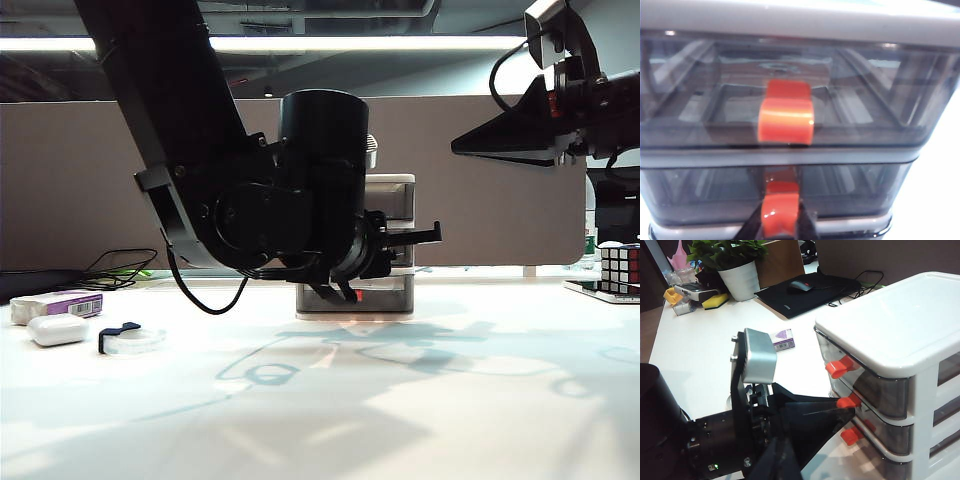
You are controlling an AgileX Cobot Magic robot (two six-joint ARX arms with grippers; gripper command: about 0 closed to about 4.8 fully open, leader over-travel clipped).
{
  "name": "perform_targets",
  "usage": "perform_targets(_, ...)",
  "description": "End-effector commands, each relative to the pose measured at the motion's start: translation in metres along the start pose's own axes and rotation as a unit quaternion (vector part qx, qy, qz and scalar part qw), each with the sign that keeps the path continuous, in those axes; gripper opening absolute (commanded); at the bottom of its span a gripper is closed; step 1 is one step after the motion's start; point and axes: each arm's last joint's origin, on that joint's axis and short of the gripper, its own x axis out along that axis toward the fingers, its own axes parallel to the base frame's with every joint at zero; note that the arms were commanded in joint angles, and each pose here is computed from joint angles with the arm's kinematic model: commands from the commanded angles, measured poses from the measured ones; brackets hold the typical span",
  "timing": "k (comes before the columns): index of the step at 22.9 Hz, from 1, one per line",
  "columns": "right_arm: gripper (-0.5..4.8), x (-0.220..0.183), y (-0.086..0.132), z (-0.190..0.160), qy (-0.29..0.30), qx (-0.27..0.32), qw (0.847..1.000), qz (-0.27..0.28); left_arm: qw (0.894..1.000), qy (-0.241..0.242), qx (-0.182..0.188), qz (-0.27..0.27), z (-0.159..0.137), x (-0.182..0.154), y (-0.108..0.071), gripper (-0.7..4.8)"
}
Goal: Open the second layer of the drawer on the table, pick up the transparent tape on the table and put it in, and finally close the drawer.
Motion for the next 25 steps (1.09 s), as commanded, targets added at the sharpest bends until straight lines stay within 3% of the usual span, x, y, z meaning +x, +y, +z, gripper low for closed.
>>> perform_targets(1, -0.05, 0.0, 0.0, 0.003, -0.004, -0.007, 1.0, 0.002, 1.0, -0.005, -0.004, 0.004, 0.0, 0.002, 0.002, 0.08)
perform_targets(9, -0.05, 0.015, 0.0, 0.002, -0.01, -0.04, 0.999, -0.019, 1.0, -0.004, -0.003, 0.004, 0.0, 0.002, 0.002, -0.06)
perform_targets(20, -0.05, 0.05, -0.042, -0.001, 0.003, 0.003, 1.0, -0.005, 1.0, 0.01, 0.007, 0.015, -0.004, 0.002, 0.003, -0.06)
perform_targets(25, -0.05, 0.065, -0.047, -0.004, 0.012, 0.01, 1.0, 0.008, 1.0, 0.01, 0.005, 0.015, -0.004, 0.002, 0.003, -0.06)
